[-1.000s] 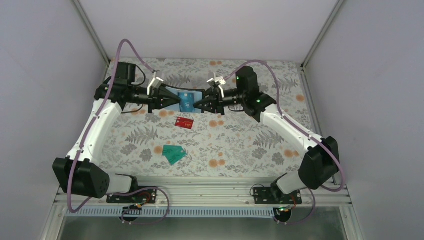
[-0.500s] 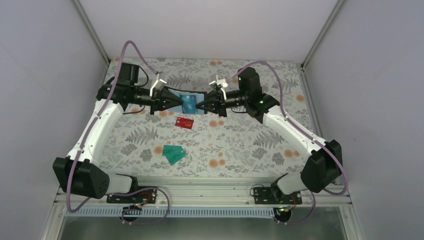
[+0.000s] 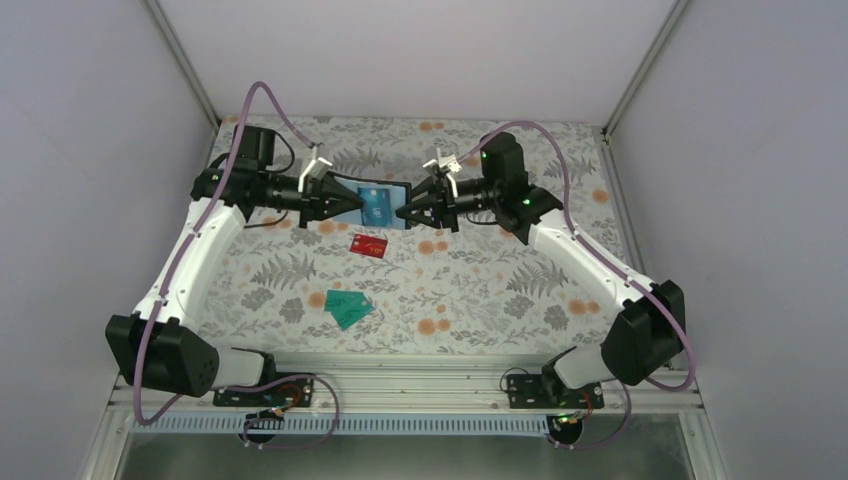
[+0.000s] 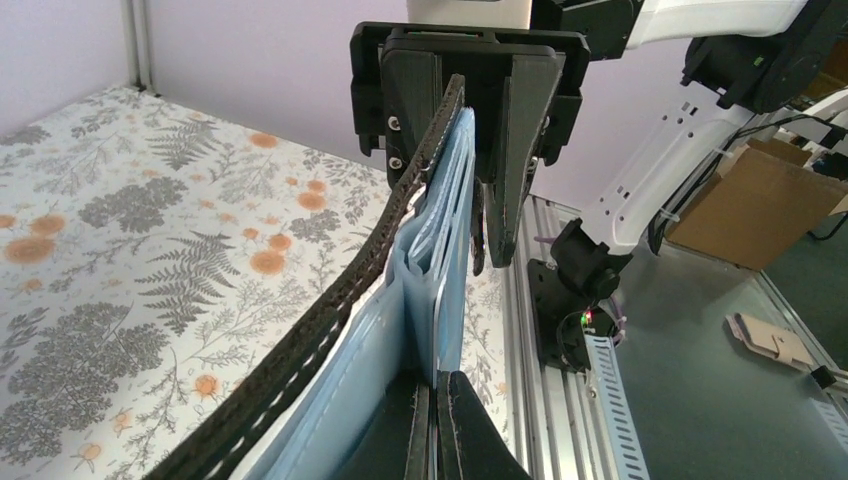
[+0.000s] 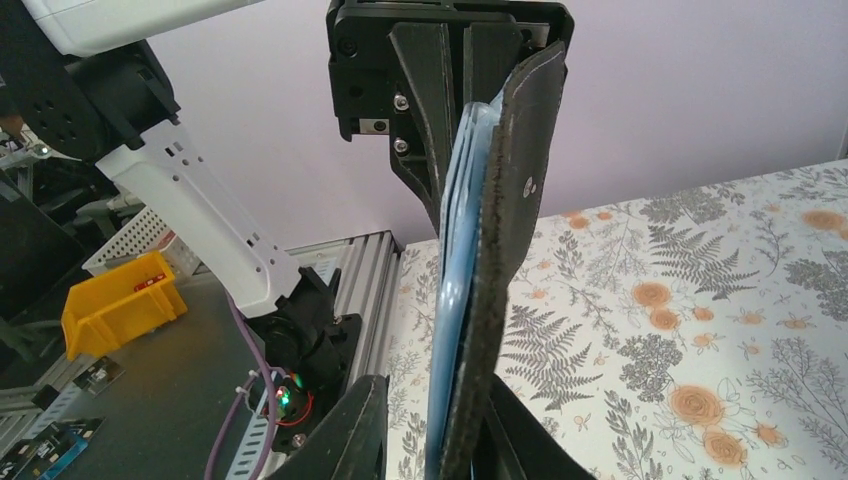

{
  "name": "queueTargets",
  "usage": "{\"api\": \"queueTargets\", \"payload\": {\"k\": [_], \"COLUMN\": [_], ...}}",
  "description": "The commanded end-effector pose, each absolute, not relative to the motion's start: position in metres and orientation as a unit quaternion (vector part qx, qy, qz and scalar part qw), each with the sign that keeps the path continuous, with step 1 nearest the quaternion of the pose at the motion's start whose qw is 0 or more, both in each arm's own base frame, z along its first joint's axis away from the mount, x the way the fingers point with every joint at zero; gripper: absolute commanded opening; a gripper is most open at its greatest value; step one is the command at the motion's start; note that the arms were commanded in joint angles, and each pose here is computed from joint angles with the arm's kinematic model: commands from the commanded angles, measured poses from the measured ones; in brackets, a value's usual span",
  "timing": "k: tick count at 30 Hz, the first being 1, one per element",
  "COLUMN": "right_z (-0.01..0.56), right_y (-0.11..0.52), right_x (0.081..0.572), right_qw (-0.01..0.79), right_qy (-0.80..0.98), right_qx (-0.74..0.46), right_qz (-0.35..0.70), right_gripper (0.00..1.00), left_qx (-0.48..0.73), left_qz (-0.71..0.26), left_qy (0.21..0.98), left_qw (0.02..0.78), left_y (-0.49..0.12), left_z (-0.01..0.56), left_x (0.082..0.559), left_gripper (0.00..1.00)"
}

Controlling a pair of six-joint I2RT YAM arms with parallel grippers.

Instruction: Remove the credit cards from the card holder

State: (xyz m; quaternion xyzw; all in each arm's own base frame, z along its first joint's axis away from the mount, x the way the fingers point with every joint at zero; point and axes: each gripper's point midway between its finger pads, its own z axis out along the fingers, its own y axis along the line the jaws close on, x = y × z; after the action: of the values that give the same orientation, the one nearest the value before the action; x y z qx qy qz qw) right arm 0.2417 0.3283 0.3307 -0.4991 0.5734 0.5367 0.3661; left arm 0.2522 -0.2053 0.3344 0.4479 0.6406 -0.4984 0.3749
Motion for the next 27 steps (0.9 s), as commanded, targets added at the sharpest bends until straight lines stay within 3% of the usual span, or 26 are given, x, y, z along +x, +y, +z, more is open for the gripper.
{"api": "queueTargets", "payload": {"k": [1, 7, 12, 27], "right_z": [0.349, 0.345, 0.345, 0.349], "right_y": [0.327, 0.336, 0.339, 0.324], "right_x": [0.237, 0.239, 0.243, 0.233], "right_qw": [0.373, 0.365, 0.370, 0.383], "right_qy": [0.550, 0.551, 0.554, 0.554], "right_qx": [-0.507, -0.505, -0.500, -0.499], "right_qz": [0.549, 0.556, 0.554, 0.546], "right_gripper": [0.24, 0.31, 0.05, 0.04], "left_qx": [0.457, 0.460, 0.462, 0.439], "left_qz": [-0.492, -0.497, -0.497, -0.474], "left_qy": [0.632, 0.630, 0.629, 0.656], "left_qw": [0.386, 0.381, 0.380, 0.390], "left_y": [-0.205, -0.209, -0.209, -0.201], "left_z": [0.339, 0.338, 0.338, 0.335], "left_x": [0.255, 0.253, 0.252, 0.268], "left_gripper": [0.02, 0.02, 0.02, 0.06]}}
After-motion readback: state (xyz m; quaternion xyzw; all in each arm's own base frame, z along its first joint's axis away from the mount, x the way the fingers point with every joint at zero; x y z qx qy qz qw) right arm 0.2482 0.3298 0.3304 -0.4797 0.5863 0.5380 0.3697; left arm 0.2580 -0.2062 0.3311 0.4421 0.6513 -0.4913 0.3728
